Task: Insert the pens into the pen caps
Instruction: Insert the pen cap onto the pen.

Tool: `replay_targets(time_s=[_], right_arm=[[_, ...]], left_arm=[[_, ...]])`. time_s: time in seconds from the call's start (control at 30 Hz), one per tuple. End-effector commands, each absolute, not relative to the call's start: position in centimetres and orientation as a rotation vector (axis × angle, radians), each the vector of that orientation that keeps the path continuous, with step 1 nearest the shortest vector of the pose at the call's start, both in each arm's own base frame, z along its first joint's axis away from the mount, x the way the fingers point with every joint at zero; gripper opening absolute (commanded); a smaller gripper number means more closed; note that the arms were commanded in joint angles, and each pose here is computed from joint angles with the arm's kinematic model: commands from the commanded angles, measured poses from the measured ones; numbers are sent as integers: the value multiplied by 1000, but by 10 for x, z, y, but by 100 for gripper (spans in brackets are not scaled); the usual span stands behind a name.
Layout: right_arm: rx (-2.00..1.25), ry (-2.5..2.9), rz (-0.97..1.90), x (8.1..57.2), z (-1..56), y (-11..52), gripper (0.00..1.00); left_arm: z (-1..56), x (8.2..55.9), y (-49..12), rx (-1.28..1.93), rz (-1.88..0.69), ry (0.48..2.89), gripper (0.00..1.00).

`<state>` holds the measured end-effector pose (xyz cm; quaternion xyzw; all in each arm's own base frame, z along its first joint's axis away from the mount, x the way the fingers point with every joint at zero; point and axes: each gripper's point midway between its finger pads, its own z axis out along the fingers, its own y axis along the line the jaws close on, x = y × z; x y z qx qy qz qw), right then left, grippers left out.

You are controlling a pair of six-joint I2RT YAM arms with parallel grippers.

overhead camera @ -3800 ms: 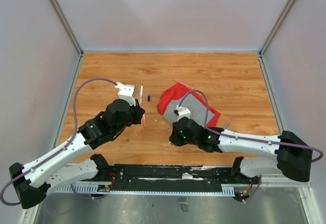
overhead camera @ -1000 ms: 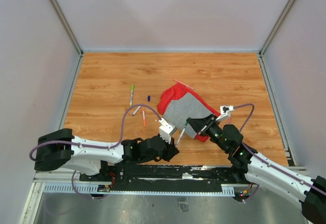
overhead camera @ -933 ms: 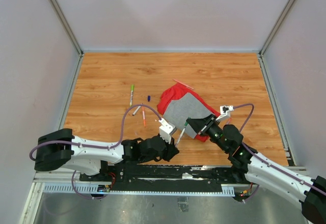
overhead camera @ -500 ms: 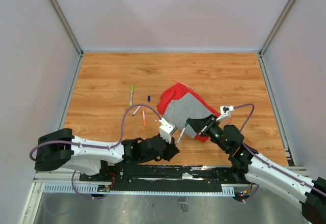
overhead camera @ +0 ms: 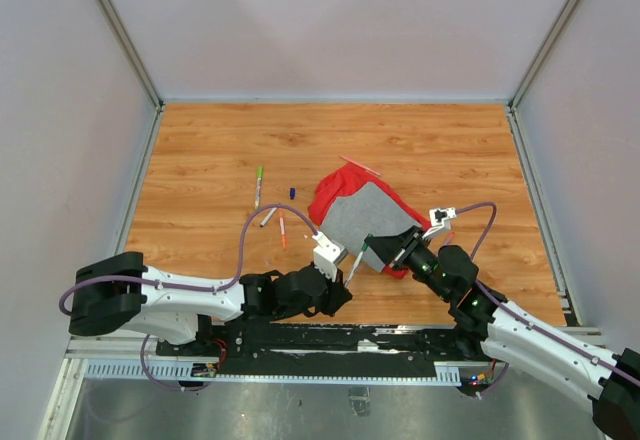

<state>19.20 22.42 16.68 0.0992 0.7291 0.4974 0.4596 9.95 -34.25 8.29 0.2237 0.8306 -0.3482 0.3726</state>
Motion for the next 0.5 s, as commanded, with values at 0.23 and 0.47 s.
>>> replay_targets(time_s=[0.23,0.47], right_arm=[[208,1822,1235,188,161,227,1],[193,1860,1292,179,153,234,1]], left_arm=[[98,103,-353,537,-913,2095,0],[99,104,-355,530,-917,2094,1]])
